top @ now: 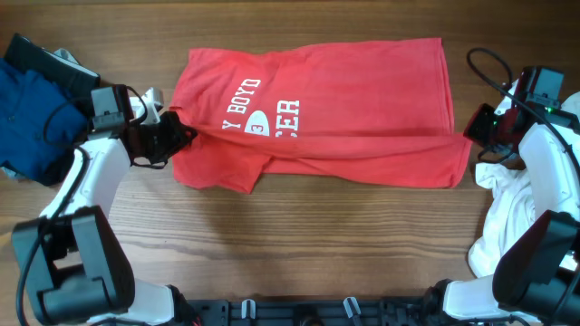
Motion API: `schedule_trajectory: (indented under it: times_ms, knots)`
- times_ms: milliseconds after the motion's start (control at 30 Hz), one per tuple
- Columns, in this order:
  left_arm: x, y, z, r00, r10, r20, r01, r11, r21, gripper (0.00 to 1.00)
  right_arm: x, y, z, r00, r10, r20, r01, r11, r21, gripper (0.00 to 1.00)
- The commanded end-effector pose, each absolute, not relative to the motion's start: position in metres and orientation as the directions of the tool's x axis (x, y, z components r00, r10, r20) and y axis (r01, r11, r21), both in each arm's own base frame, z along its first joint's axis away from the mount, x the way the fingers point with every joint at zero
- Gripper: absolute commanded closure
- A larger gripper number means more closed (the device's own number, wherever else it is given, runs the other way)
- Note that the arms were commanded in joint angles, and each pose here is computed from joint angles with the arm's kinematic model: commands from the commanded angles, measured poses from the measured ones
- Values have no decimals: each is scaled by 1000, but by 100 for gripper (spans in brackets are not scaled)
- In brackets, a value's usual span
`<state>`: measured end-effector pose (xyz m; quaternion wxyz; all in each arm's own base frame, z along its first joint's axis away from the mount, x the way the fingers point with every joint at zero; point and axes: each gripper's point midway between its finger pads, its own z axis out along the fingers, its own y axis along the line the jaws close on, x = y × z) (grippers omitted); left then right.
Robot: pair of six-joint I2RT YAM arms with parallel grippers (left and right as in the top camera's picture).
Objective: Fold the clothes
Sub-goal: 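Fold the shirt's near edge upward with both grippers toward the far side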
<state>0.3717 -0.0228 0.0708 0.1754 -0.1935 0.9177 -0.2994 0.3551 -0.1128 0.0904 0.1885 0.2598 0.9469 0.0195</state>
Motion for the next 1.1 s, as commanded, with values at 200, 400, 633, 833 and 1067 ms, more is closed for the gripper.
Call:
schedule_trajectory:
  times_ms: [200, 400, 633, 833, 1067]
  knots:
    - [383, -18, 61, -854, -465, -233, -246, 755, -608, 96, 361, -113, 81, -796, 499, -344, 481, 865, 142, 96]
    - [382, -16, 59, -852, -471, -228, -260, 759, -597, 96, 361, -108, 60, -819, 494, -291, 474, 869, 140, 96]
    - [377, -13, 54, -849, -487, -204, -299, 761, -576, 96, 396, -84, 71, -834, 374, -405, 332, 928, 172, 96]
    - [377, -13, 54, -849, -488, -202, -300, 761, -576, 96, 405, -75, 73, -837, 331, -436, 291, 944, 159, 96]
    - [377, -12, 53, -848, -489, -206, -303, 765, -569, 96, 399, -96, 72, -818, 367, -443, 382, 922, 60, 91]
